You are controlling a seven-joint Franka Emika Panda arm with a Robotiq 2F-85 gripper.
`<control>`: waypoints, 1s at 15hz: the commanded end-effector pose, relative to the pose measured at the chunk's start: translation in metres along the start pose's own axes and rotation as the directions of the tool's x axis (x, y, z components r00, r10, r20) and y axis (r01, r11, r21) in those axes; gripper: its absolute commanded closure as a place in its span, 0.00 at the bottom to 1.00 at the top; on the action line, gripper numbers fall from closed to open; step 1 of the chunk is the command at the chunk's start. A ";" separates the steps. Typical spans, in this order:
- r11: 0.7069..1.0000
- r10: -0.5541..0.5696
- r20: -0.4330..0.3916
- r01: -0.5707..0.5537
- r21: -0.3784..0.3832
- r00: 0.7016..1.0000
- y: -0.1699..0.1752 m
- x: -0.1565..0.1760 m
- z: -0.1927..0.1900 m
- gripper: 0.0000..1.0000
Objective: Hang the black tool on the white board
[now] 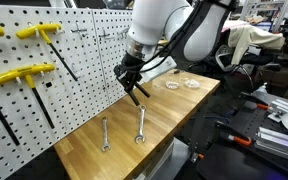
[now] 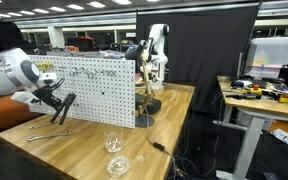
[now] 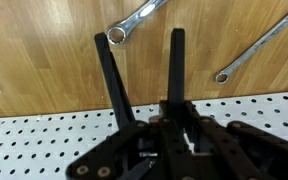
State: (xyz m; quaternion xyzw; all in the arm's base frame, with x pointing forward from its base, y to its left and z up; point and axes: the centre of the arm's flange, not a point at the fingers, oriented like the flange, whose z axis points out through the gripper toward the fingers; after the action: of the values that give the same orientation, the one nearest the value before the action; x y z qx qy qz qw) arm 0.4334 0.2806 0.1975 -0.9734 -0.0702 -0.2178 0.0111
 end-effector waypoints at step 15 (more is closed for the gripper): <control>0.993 -0.119 -0.122 0.121 0.008 0.985 -0.013 -0.033 -0.058 0.96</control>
State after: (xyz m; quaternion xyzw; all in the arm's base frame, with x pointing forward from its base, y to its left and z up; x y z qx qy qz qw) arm 0.4152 0.2960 0.2255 -0.9568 -0.1173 -0.2661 0.0083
